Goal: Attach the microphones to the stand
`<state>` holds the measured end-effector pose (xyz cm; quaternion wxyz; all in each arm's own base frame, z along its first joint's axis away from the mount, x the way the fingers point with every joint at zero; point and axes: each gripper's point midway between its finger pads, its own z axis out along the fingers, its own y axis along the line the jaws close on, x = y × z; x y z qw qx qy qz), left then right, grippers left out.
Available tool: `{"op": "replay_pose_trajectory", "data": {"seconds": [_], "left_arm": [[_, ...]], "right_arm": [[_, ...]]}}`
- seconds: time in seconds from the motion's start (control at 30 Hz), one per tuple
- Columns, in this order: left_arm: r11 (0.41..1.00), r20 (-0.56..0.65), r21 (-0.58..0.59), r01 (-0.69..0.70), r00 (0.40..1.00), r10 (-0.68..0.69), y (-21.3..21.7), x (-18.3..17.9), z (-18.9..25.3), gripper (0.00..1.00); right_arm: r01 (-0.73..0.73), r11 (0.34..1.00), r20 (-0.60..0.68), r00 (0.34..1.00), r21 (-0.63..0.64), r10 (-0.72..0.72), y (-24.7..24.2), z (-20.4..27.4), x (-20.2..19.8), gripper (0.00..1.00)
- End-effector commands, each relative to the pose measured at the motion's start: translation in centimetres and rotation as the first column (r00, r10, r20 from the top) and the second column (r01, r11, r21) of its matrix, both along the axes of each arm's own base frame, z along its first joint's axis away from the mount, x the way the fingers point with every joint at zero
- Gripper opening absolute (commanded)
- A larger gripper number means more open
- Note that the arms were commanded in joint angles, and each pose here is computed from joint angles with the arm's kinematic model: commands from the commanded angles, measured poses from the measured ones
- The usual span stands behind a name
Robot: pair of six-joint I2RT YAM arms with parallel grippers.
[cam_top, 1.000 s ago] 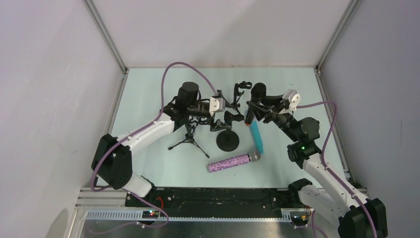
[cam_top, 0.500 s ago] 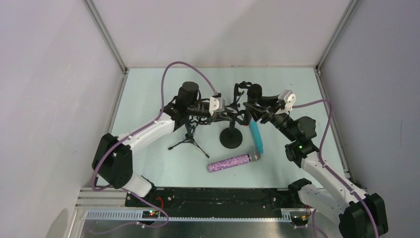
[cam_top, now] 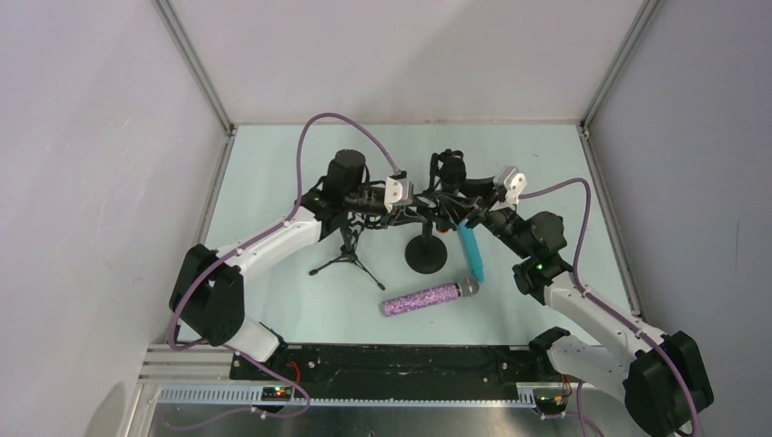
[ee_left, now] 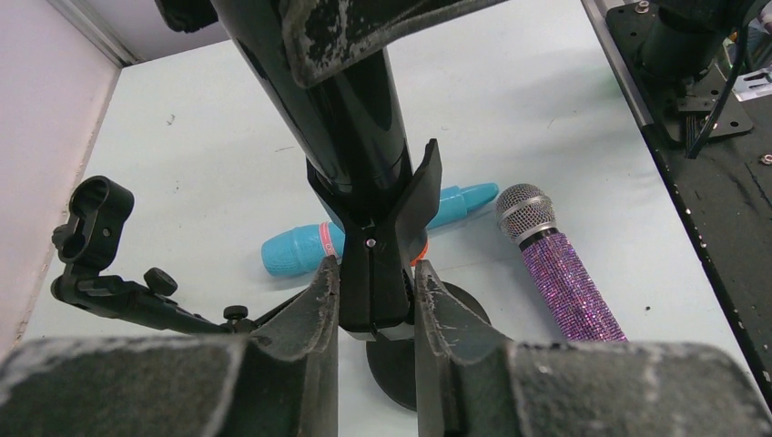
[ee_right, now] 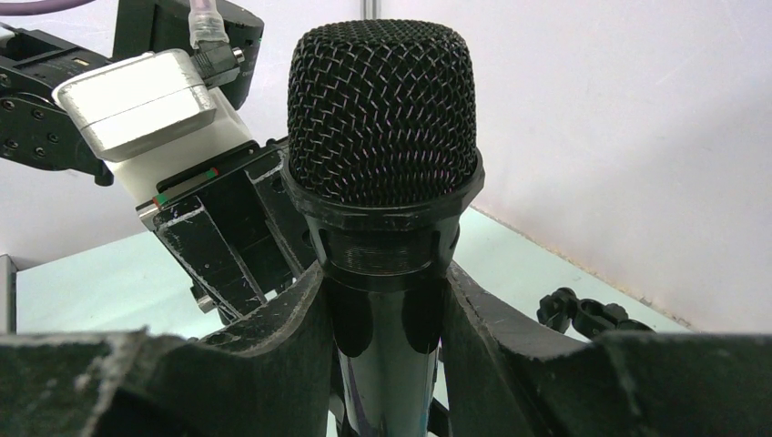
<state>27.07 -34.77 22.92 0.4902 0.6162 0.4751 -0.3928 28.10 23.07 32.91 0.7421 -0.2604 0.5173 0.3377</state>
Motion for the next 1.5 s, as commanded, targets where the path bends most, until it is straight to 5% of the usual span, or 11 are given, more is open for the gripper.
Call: {"op": "replay_pose_trajectory", "data": {"seconds": [0.0,0.47,0.53,0.67,0.77,0.8,1.1,1.47], "left_arm": [[1.0,0.01,0.006,0.001,1.0,-0.001,0.1,0.3,0.0,0.0],[1.0,0.018,-0.001,0.009,1.0,-0.009,0.0,0.2,0.4,0.0],[1.0,0.022,-0.003,0.015,1.0,-0.015,-0.1,0.1,0.5,0.1],[1.0,0.024,-0.007,0.02,1.0,-0.02,-0.1,0.1,0.7,0.54],[1.0,0.018,-0.008,0.024,1.0,-0.023,-0.1,0.0,0.7,0.72],[1.0,0.012,-0.009,0.027,1.0,-0.027,-0.1,-0.1,0.7,0.77],[1.0,0.023,-0.007,0.016,1.0,-0.016,0.1,-0.1,0.8,0.92],[0.999,0.051,-0.018,-0.027,0.998,0.028,0.3,0.5,1.7,1.0]], "right_arm": [[0.021,0.998,0.1,0.995,0.053,-0.027,-0.1,2.8,-0.3,0.0],[0.049,0.997,0.069,0.996,0.054,-0.053,0.0,1.6,0.1,0.0],[0.06,0.997,0.065,0.996,0.057,-0.064,-0.2,1.5,0.1,0.01],[0.073,0.996,0.06,0.995,0.057,-0.077,-0.5,1.4,0.1,0.23],[0.062,0.997,0.066,0.996,0.041,-0.065,-0.3,1.2,0.0,0.44],[0.058,0.998,0.067,0.996,0.039,-0.06,-0.2,1.2,-0.1,0.58],[0.039,0.999,0.075,0.996,0.037,-0.042,0.0,1.4,-0.5,0.89],[0.06,0.998,0.076,0.995,0.006,-0.06,-0.5,1.2,-0.7,0.99]]}}
